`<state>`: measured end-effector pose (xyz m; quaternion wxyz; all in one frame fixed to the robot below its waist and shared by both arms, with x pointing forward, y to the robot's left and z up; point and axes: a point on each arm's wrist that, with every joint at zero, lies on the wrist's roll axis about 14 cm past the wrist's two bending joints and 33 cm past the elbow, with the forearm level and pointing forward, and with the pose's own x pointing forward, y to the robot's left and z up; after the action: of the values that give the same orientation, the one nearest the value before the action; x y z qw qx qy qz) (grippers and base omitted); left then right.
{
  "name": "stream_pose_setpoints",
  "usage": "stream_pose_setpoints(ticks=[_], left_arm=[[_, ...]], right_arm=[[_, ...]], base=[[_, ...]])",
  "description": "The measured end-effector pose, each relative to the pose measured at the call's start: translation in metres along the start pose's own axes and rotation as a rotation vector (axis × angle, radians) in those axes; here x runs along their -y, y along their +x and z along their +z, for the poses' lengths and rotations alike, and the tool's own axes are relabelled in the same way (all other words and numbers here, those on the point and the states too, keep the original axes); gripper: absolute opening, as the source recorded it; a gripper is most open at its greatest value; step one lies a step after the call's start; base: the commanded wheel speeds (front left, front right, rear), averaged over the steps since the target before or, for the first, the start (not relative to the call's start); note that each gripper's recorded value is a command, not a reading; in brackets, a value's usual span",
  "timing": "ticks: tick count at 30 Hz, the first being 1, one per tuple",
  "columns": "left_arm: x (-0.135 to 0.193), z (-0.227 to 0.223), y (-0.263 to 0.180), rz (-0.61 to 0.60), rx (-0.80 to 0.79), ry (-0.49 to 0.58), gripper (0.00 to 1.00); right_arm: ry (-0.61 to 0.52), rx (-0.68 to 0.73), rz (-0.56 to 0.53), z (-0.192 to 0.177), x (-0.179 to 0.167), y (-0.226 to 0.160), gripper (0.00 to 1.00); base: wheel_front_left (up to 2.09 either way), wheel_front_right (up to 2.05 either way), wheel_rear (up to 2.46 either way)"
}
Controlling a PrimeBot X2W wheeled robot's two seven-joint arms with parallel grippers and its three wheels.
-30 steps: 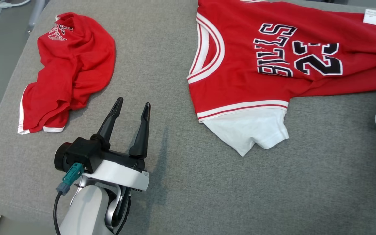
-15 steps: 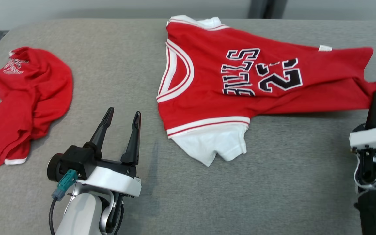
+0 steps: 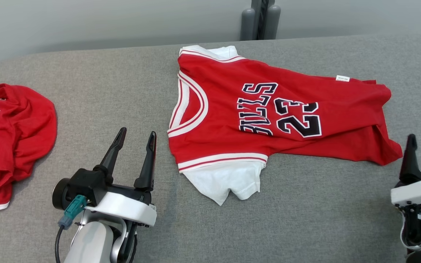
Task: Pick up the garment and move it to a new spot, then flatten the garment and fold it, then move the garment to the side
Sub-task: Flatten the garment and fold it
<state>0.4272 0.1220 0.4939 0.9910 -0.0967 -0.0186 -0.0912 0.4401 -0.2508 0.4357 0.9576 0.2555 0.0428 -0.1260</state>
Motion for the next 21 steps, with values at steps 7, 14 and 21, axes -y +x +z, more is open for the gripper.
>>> stream_pose_setpoints(ticks=[7,14,21], left_arm=[[0.004,0.005,-0.006,-0.007,0.011,0.0,1.0],[-0.02,-0.001,-0.024,0.073,-0.014,0.0,1.0],[-0.032,-0.007,-0.029,0.109,-0.036,0.005,1.0]], right_arm=[[-0.125,-0.012,0.17,-0.003,-0.049,-0.007,1.0],[0.067,-0.223,0.204,-0.06,-0.088,0.011,1.0],[0.157,-0.307,0.148,-0.087,-0.088,0.026,1.0]], base=[[0.0,0.0,0.0],[0.0,0.0,0.0],[0.0,0.0,0.0]])
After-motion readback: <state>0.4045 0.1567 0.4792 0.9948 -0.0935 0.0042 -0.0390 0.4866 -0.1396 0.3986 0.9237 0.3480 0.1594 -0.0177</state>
